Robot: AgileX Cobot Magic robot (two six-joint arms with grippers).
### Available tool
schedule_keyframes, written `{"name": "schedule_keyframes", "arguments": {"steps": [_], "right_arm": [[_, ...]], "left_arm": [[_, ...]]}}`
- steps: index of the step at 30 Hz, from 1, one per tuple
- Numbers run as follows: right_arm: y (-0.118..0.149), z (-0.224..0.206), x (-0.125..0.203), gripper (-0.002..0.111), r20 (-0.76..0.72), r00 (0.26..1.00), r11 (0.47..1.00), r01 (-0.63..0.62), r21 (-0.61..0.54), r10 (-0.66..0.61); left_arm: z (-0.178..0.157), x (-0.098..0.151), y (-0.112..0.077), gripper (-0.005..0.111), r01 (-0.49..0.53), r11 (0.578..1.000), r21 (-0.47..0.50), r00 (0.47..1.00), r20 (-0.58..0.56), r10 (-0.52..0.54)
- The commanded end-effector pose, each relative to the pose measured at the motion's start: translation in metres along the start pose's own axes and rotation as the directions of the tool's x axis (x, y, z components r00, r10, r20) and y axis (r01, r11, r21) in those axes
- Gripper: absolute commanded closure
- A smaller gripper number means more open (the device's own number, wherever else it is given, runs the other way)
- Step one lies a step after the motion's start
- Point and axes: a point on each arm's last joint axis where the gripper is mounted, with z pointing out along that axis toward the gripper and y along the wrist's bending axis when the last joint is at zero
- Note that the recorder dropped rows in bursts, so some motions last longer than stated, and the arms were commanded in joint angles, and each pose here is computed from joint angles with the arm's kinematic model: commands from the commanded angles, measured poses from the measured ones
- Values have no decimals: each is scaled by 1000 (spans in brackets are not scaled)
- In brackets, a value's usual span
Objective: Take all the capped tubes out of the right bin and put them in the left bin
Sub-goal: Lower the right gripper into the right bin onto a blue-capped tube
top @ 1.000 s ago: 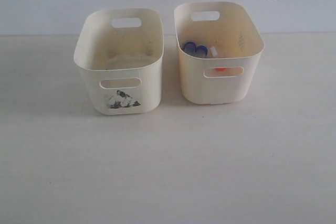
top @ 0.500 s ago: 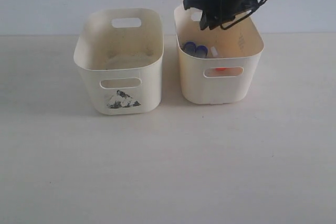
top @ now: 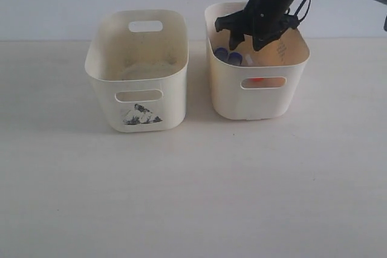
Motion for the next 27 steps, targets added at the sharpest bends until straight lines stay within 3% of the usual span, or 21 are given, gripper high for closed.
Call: {"name": "schedule_keyframes", "arguments": {"steps": [1,9,20,27], "right_arm": [[-3,6,2,51,-13,1000,999,-23,22,23],[-1,9,4,51,-29,999,999,-26,18,27],[38,18,12,51,-42,999,999,-24,31,25],[33,48,29,51,-126,987,993,-94,73,102]], "left_arm": [[-1,-3,0,102,18,1000,1,1000,21,-18],[-1,-3,0,102,18,1000,1,1000,21,-18],[-1,-3,0,102,18,1000,1,1000,21,-18],[-1,-3,0,102,18,1000,1,1000,21,-18]]}}
